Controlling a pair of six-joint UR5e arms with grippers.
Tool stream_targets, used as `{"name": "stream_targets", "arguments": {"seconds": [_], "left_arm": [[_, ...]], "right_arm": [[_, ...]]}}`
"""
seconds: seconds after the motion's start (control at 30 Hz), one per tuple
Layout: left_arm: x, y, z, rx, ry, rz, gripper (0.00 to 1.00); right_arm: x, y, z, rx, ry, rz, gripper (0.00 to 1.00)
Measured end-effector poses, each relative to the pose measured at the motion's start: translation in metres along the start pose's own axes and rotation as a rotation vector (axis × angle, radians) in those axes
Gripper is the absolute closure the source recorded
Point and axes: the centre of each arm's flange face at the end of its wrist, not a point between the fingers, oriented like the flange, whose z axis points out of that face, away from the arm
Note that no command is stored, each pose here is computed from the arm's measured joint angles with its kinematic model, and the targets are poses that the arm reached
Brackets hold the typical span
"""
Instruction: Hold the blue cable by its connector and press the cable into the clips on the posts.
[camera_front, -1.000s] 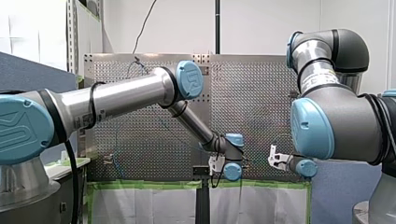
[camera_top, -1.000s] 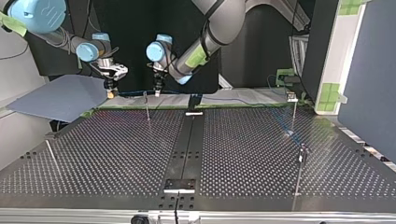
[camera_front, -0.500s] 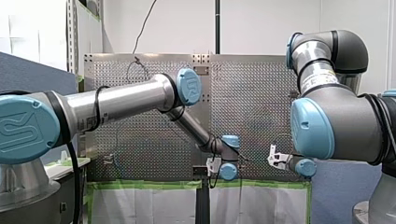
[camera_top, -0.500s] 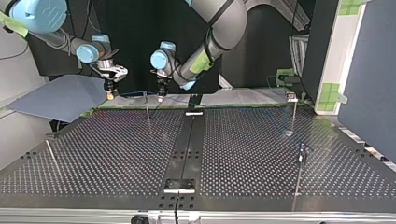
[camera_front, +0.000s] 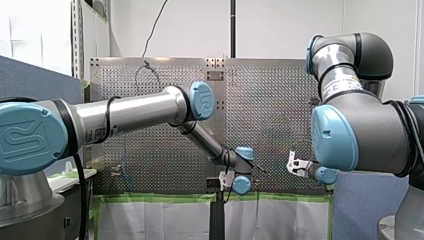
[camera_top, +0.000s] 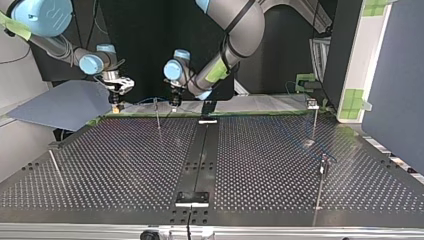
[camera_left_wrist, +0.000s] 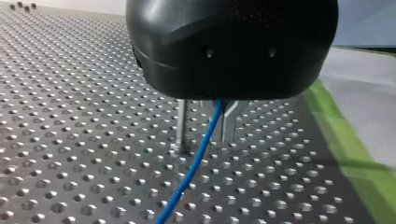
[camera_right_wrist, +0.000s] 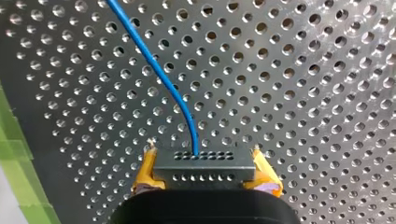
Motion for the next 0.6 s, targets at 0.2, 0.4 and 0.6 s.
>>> {"name": "stream_targets", "arguments": {"seconds": [0.2, 0.4, 0.6], "left_arm": [[-0.016, -0.009, 0.008, 0.007, -0.026, -0.012, 1.00], [-0.028, -0.003, 0.021, -0.021, -0.047, -0.023, 1.00], [-0.031, 0.013, 0.031, -0.053, -0.049, -0.023, 1.00]], "right_arm": [[0.006, 0.005, 0.007, -0.003, 0.018, 0.001, 0.98], [0.006, 0.010, 0.016, -0.001, 0.029, 0.007, 0.98], [-0.006, 0.014, 0.027, -0.002, 0.006, 0.011, 0.98]]}}
